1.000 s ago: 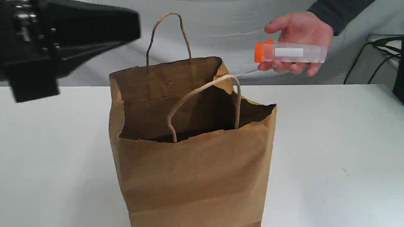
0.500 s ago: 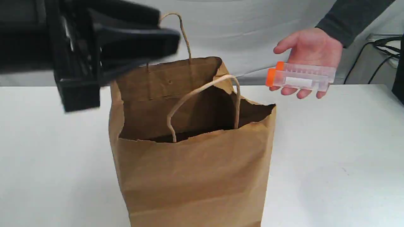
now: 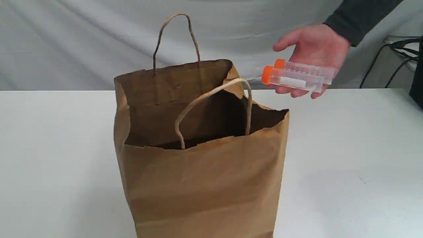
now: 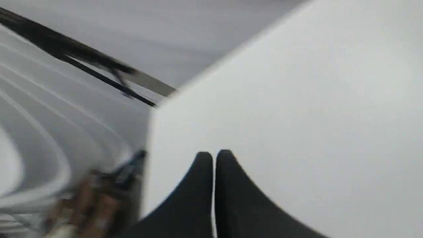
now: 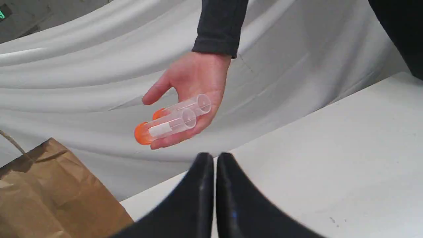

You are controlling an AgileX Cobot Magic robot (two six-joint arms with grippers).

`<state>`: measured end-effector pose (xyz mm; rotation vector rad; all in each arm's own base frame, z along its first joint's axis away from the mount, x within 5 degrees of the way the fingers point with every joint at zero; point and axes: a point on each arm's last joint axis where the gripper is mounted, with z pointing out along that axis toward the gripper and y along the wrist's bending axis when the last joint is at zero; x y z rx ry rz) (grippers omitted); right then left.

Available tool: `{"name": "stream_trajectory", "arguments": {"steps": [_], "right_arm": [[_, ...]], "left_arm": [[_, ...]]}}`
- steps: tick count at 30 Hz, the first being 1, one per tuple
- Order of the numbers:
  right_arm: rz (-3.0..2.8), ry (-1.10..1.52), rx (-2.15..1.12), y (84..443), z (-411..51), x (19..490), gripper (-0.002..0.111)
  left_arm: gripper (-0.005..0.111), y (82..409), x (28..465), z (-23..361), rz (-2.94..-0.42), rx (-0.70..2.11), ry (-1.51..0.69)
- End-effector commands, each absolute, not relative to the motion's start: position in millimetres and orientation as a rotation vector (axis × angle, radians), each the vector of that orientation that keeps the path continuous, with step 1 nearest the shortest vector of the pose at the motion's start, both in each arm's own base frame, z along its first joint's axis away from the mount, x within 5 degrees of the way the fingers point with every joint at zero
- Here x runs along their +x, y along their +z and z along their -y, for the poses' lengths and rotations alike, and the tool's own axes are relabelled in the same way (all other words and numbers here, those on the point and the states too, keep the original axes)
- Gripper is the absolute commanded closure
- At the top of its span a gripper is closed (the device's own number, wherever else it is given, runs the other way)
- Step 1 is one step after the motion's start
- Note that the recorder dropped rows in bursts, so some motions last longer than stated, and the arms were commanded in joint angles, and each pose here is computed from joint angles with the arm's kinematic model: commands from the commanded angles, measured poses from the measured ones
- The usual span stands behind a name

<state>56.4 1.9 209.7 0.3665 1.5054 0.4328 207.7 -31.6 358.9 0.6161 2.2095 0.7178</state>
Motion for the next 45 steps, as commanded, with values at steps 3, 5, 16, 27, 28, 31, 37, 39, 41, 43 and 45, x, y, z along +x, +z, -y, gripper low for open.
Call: {"name": "stream_trajectory", "arguments": {"steps": [3, 5, 16, 27, 28, 31, 37, 39, 41, 43, 45], "right_arm": [[-1.516, 0.409, 0.343, 208, -2, 56, 0.107], [-1.516, 0.409, 0.343, 208, -2, 56, 0.107], [-1.515, 0.416, 0.349, 208, -2, 56, 0.107], [-1.515, 0.419, 0.352, 208, -2, 56, 0.107], [-1.515, 0.419, 0.352, 208, -2, 56, 0.107], [-1.515, 0.419, 0.352, 208, -2, 56, 0.107], [-1.515, 0.419, 0.352, 208, -2, 56, 0.107], [-1.515, 0.419, 0.352, 208, -2, 56, 0.107], [-1.512, 0.426, 0.358, 208, -2, 56, 0.107], [-1.505, 0.427, 0.355, 209, -2, 56, 0.107], [-1.488, 0.433, 0.355, 210, -2, 56, 0.107]], "left_arm": [[0.107, 362, 182, 76, -2.255, 0.729, -0.052], [0.105, 378, 175, 90, -2.202, 0.780, -0.272], [0.058, 394, 175, 135, -2.088, 0.966, -0.827], [0.054, 379, 180, 177, -1.938, 1.190, -0.695], [0.054, 380, 180, 179, -1.919, 1.180, -0.689], [0.054, 384, 179, 185, -1.861, 1.173, -0.675], [0.055, 373, 182, 198, -1.865, 1.224, -0.657], [0.060, 368, 186, 202, -1.889, 1.226, -0.662], [0.075, 366, 188, 203, -1.888, 1.221, -0.651], [0.098, 368, 189, 202, -1.877, 1.206, -0.646], [0.107, 372, 188, 201, -1.852, 1.196, -0.635]]}}
